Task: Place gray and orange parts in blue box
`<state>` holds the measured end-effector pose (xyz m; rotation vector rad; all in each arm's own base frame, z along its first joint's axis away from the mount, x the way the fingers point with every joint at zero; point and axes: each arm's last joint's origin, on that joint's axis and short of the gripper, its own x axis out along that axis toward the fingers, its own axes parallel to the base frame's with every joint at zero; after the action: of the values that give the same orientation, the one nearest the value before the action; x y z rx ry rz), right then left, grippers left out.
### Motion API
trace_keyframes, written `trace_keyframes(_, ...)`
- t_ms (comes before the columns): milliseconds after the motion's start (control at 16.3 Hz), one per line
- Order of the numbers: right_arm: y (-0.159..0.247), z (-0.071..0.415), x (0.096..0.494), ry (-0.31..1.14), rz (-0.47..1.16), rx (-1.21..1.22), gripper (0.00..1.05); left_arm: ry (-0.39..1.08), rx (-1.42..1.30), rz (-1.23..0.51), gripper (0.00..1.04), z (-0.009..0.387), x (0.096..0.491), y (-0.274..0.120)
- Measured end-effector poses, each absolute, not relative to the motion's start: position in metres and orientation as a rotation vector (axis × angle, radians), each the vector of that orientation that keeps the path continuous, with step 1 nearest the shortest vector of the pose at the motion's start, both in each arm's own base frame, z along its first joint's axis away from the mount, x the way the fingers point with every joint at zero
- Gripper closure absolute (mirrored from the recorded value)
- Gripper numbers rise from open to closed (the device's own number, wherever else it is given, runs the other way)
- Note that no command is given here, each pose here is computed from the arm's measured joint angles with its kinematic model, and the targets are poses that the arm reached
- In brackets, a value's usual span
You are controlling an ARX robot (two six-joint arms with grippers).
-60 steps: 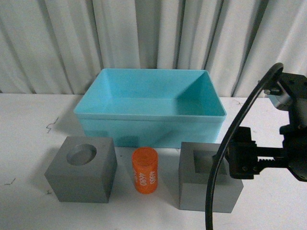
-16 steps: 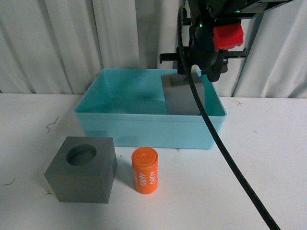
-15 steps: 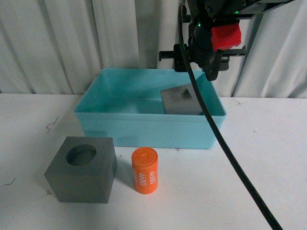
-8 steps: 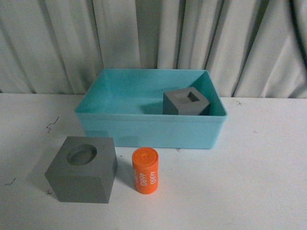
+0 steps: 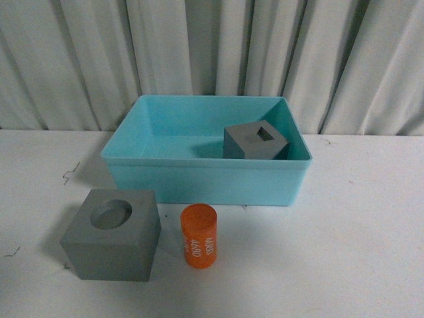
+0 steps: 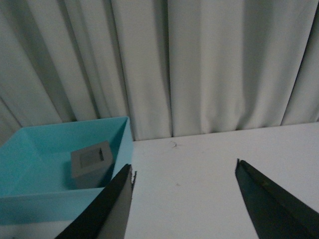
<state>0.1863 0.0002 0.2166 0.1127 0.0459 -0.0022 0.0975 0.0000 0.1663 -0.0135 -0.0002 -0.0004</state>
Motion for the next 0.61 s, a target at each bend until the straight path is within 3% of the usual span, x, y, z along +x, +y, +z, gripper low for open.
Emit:
trace_keyframes(307, 0.0, 0.193, 0.157, 0.003, 0.0, 0.016, 0.97, 0.0, -0.014, 0.0, 0.07, 0.166, 0.097, 0.0)
trace_keyframes(368, 0.0, 0.189, 0.152, 0.005, 0.0, 0.009, 1.03, 0.0, -0.014, 0.0, 0.07, 0.166, 0.097, 0.0)
trace_keyframes(614, 0.0, 0.18, 0.137, 0.006, 0.0, 0.007, 1.03, 0.0, -0.014, 0.0, 0.07, 0.166, 0.097, 0.0)
